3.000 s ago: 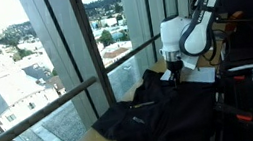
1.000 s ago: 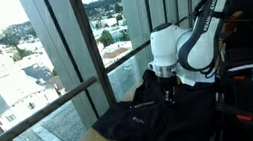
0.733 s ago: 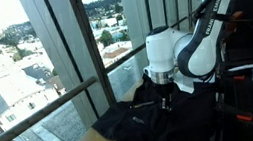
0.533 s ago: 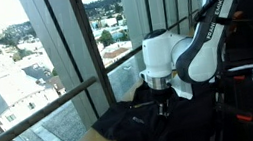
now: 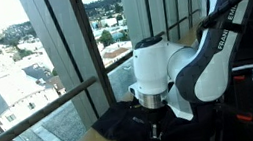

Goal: Close the zip on the black jacket.

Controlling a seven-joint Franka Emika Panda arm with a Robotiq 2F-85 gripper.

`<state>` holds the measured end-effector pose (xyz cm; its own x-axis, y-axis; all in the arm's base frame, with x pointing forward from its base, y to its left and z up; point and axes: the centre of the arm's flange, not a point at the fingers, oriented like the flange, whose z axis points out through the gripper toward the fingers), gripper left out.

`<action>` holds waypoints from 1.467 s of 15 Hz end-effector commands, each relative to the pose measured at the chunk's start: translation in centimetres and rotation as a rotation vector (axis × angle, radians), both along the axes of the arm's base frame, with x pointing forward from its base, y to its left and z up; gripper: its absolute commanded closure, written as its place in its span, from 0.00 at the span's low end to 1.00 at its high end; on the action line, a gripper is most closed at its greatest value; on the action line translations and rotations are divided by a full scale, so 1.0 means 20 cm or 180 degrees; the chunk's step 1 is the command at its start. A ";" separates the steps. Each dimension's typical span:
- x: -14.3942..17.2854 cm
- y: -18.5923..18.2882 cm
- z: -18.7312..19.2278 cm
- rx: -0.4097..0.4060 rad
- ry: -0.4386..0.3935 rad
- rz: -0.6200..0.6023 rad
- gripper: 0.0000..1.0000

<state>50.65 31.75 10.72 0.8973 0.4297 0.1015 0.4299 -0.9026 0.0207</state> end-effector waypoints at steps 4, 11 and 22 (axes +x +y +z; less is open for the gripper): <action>0.06 0.38 0.06 0.0176 -0.0017 0.0170 0.97; 0.05 0.66 0.12 0.0263 0.0029 0.0339 0.97; 0.02 0.59 0.09 0.0165 0.0109 0.0369 0.97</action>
<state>50.60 43.23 11.93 0.8445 0.5304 0.0742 0.5331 -0.8458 -0.0212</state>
